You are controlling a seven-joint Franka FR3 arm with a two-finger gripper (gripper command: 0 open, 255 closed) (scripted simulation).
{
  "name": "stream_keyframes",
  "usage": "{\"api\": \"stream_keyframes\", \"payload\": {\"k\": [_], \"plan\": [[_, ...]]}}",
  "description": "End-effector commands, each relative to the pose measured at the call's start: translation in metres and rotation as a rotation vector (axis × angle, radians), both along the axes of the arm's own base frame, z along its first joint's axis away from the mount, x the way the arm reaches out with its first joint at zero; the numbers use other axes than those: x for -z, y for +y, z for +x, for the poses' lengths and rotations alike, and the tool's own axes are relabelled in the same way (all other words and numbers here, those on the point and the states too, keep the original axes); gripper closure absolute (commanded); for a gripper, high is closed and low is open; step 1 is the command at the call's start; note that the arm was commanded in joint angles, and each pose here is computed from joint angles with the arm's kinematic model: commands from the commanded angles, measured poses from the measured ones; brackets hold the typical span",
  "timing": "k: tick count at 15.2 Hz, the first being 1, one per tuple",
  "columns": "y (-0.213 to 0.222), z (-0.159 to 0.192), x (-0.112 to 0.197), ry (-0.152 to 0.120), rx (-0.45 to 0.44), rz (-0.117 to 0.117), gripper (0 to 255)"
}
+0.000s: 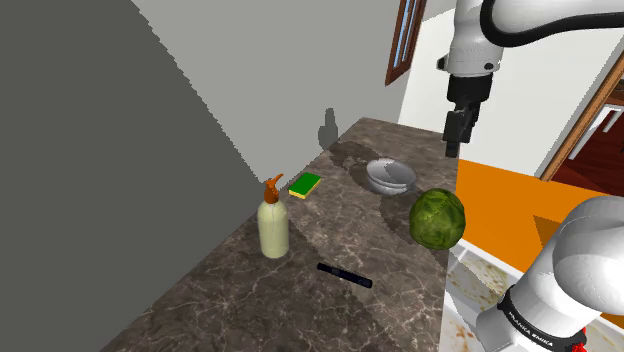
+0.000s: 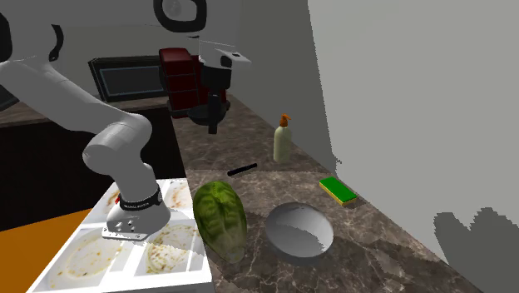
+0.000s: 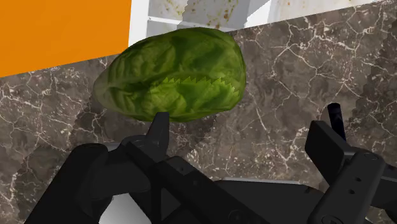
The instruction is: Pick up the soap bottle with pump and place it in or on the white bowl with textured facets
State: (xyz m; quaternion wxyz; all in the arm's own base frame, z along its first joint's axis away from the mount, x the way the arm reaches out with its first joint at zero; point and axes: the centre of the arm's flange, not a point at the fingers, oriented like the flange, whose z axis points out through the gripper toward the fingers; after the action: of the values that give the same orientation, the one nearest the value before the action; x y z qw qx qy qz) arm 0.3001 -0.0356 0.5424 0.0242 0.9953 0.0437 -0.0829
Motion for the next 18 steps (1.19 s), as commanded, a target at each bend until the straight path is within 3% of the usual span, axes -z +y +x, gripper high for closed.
{"api": "stream_keyframes", "payload": {"k": [1,18], "plan": [[0.0,0.0,0.0,0.0,0.0,0.0,0],[0.167,0.121,0.051,-0.043,0.11,0.05,0]]}}
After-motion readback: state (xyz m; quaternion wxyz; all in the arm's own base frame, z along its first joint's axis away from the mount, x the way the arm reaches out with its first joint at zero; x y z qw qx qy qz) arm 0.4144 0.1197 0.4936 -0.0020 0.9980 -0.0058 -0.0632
